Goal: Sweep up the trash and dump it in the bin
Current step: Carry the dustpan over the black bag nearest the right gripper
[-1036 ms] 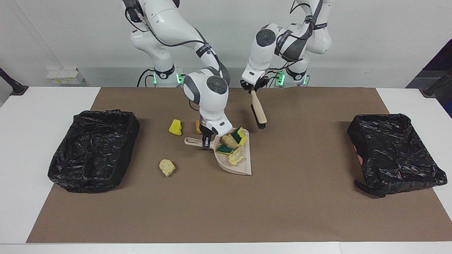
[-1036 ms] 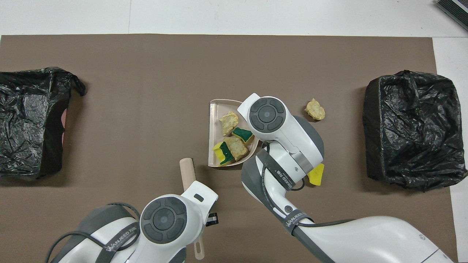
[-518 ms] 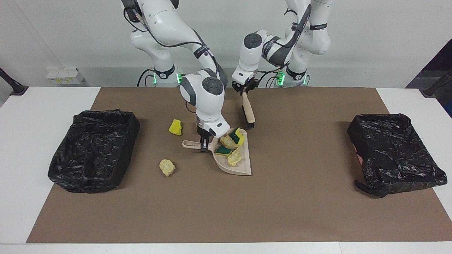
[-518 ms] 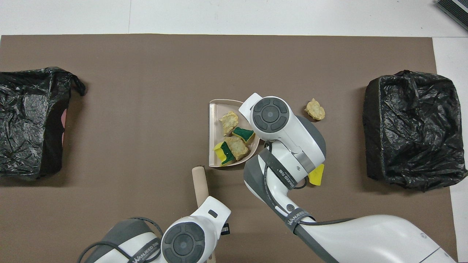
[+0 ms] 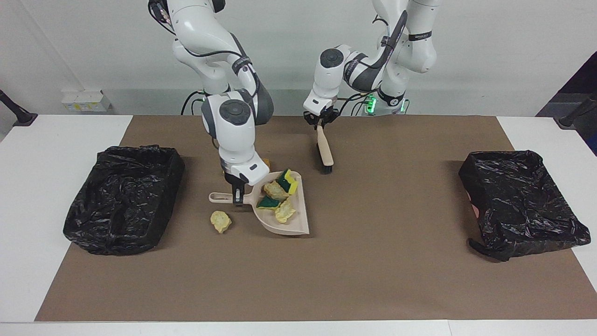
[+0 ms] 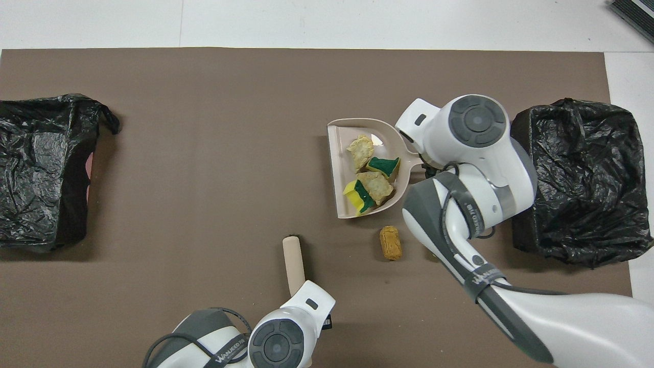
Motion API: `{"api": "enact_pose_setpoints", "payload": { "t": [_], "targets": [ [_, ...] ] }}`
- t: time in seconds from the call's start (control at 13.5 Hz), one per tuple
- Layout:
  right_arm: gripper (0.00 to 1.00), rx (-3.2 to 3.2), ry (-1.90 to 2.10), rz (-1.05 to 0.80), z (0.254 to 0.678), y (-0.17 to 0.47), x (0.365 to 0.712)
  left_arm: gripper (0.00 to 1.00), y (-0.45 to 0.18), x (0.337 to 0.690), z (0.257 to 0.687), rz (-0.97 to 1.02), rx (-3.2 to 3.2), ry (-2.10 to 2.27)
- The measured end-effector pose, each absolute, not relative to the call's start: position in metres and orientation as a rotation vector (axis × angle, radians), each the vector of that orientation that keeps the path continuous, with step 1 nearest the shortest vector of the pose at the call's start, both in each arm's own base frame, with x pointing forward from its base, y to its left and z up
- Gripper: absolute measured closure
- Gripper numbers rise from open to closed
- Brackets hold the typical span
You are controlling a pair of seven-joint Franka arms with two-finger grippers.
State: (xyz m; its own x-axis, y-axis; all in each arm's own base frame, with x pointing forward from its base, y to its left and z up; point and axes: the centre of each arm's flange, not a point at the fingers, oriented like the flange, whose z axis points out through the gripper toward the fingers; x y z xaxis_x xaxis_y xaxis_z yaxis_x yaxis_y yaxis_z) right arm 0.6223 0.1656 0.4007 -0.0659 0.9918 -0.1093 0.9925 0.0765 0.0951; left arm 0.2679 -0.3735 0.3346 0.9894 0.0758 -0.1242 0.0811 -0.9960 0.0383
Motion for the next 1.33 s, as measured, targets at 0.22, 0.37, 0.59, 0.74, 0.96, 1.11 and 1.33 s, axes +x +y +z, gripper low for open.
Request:
{"api": "enact_pose_setpoints", "payload": {
  "t": [0.22, 0.37, 0.59, 0.74, 0.96, 1.11, 1.33],
  "targets": [
    [0.69, 2.045, 2.17, 0.011, 0.432, 0.106, 0.631, 0.69, -0.373, 0.269, 0.335, -0.187, 3.087, 0.127],
    [0.69, 2.072, 2.16, 0.014, 0.452, 0.058, 0.635, 0.44, -0.371, 0.271, 0.334, -0.196, 3.092, 0.137],
    [0.69, 2.096, 2.121, 0.056, 0.485, -0.017, 0.637, 0.07, -0.359, 0.293, 0.344, -0.243, 3.104, 0.212],
    [0.69, 2.091, 2.089, 0.06, 0.509, -0.069, 0.629, 0.0, -0.347, 0.32, 0.361, -0.235, 3.09, 0.246],
    [0.69, 2.155, 2.023, 0.045, 0.524, -0.153, 0.607, 0.0, -0.318, 0.365, 0.392, -0.199, 3.102, 0.232],
    [0.69, 2.197, 1.966, 0.03, 0.525, -0.2, 0.593, 0.0, -0.29, 0.394, 0.417, -0.183, 3.093, 0.203],
    [0.69, 2.183, 1.915, -0.082, 0.526, -0.237, 0.58, 0.0, -0.235, 0.421, 0.442, -0.183, 3.096, 0.158]
  ]
}}
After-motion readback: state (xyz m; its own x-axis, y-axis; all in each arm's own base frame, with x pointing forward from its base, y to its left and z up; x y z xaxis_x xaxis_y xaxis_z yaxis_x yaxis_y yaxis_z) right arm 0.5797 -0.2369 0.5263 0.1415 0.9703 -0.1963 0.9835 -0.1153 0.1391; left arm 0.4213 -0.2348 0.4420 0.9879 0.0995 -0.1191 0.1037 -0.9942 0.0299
